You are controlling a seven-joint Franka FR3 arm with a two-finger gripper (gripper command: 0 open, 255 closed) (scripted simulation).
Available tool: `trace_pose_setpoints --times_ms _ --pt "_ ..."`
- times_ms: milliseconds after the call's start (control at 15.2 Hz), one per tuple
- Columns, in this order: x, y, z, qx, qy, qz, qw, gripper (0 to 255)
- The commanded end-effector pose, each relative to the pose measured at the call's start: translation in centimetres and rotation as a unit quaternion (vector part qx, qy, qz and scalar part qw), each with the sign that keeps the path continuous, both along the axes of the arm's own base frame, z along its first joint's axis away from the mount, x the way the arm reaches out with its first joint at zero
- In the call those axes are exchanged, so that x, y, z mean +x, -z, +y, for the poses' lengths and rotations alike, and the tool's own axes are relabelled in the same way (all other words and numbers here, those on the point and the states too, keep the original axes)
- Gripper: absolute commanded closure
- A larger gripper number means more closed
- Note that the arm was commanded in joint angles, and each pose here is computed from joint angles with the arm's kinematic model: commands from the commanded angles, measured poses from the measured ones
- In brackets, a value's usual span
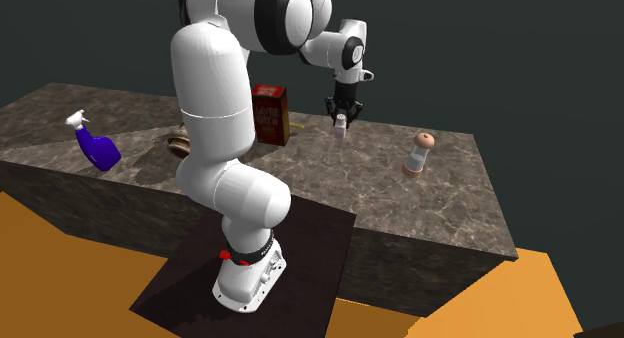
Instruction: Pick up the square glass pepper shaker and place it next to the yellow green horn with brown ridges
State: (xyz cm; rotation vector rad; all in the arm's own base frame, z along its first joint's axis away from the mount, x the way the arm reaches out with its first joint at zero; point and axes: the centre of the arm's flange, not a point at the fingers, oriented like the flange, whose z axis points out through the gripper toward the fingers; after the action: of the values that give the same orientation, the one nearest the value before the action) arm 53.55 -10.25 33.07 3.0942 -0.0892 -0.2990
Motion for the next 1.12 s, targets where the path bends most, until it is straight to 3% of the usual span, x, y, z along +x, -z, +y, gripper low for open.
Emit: trace_pose_setpoints --times_ms 0,1056 --pt "-0.1 -0.9 0.0 0.0 0.0 0.0 1.0 255" --pt "-0.1 -9.4 0.0 0.0 0.0 0.0 1.0 255"
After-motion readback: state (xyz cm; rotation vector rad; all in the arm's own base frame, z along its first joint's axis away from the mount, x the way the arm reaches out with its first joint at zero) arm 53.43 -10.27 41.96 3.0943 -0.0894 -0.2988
